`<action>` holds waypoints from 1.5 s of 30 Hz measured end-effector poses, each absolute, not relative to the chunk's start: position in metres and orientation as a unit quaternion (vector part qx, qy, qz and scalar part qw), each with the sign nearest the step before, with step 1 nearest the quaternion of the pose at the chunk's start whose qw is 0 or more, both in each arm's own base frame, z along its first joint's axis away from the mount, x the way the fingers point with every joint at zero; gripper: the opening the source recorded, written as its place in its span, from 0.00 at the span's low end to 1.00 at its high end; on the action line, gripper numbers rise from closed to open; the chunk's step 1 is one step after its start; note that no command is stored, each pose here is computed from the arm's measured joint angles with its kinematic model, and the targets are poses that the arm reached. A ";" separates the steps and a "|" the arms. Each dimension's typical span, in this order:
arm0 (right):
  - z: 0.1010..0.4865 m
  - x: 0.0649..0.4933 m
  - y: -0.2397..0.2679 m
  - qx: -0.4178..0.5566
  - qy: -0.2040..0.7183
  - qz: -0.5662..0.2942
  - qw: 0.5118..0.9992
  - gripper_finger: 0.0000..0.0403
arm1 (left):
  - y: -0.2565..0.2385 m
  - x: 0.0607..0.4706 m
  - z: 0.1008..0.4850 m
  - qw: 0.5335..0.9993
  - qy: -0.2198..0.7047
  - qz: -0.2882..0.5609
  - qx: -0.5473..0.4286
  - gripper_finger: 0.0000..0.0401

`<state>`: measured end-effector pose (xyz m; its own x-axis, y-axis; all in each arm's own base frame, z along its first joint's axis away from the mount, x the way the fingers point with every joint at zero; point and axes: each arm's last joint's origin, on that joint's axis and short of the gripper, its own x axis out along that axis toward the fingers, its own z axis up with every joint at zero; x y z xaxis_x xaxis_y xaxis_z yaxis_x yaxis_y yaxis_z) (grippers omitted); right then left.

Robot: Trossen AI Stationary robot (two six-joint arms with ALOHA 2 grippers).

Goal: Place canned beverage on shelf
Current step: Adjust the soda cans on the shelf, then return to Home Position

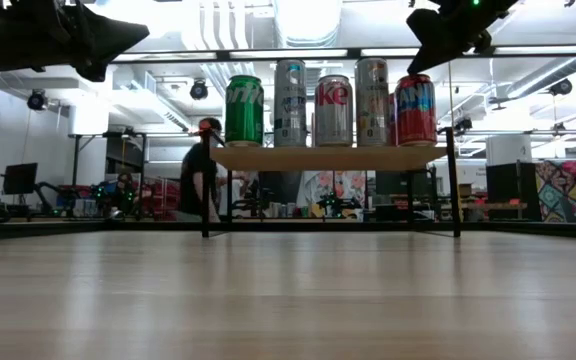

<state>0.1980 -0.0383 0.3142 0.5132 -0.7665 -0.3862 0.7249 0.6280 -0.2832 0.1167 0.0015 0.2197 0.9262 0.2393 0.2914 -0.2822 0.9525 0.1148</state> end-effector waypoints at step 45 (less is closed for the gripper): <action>0.344 0.189 -0.028 -0.024 0.226 -0.276 0.934 0.02 | 0.001 0.117 0.220 0.979 -0.142 0.129 0.063 0.00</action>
<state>0.1895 -0.0282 0.3437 0.7455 -0.5261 -0.4092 0.5042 0.8467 -0.1699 0.1167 0.0013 0.2200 0.9268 0.2342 0.2935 -0.2701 0.9588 0.0877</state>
